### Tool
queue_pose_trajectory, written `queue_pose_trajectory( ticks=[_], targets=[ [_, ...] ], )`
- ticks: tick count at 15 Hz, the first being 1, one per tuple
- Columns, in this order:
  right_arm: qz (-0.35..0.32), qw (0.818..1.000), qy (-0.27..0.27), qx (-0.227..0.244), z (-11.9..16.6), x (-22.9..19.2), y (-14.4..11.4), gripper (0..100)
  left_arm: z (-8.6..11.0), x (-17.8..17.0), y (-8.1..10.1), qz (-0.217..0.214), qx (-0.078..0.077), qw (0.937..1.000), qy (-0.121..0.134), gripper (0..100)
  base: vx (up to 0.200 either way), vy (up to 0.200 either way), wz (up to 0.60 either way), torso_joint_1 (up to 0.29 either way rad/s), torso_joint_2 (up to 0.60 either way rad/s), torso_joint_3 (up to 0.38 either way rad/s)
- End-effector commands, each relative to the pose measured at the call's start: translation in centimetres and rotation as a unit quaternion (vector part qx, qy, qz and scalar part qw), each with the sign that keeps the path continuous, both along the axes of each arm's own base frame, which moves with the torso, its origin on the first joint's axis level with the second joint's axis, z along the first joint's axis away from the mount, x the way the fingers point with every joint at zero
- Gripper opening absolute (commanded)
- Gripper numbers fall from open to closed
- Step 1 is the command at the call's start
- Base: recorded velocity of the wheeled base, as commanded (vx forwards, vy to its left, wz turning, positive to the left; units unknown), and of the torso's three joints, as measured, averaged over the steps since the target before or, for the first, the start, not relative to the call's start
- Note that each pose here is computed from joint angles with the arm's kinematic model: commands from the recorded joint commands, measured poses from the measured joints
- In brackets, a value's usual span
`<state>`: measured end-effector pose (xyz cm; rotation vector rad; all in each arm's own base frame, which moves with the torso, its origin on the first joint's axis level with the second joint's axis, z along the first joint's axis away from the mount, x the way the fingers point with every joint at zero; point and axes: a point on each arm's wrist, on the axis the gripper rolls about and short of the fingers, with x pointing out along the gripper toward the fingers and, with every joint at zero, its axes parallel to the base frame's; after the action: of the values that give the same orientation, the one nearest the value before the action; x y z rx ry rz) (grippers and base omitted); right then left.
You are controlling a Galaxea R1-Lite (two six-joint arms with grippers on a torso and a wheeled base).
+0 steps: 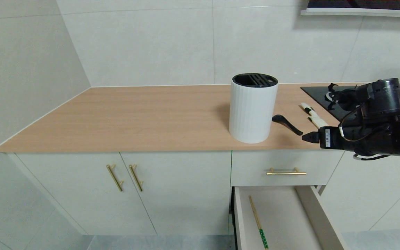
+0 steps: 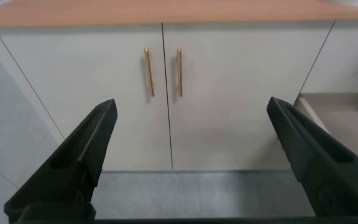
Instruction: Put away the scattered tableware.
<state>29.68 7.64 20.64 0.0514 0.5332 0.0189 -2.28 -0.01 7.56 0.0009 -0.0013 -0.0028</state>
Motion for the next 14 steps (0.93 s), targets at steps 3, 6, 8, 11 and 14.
queue_pose_trajectory(
  ticks=[3,6,8,11,14],
  targets=[
    [0.000,1.000,-0.001,0.000,-0.6,0.6,0.2,100,0.0,0.0,0.0,0.000,0.000,1.0000,0.000,100,0.000,0.000,0.00,0.113,-0.25,-0.137],
    [0.010,1.000,0.004,-0.017,-1.1,0.8,0.2,100,0.0,0.0,0.0,0.000,0.000,1.0000,0.000,100,0.000,0.000,0.00,0.011,-0.02,-0.014],
    [0.012,1.000,0.012,-0.021,-1.6,1.1,0.3,100,0.0,0.0,0.0,0.000,0.000,1.0000,0.000,100,0.000,0.000,0.00,0.000,0.00,0.000],
    [0.016,1.000,0.015,-0.020,-1.8,1.3,0.4,100,0.0,0.0,0.0,0.000,0.000,1.0000,0.000,100,0.000,0.000,0.00,0.000,0.00,0.000],
    [0.057,0.998,-0.019,-0.014,-1.9,3.6,-0.1,100,0.0,0.0,0.0,0.000,0.000,1.0000,0.000,100,0.000,0.000,0.00,0.000,0.00,0.000]
  ],
)
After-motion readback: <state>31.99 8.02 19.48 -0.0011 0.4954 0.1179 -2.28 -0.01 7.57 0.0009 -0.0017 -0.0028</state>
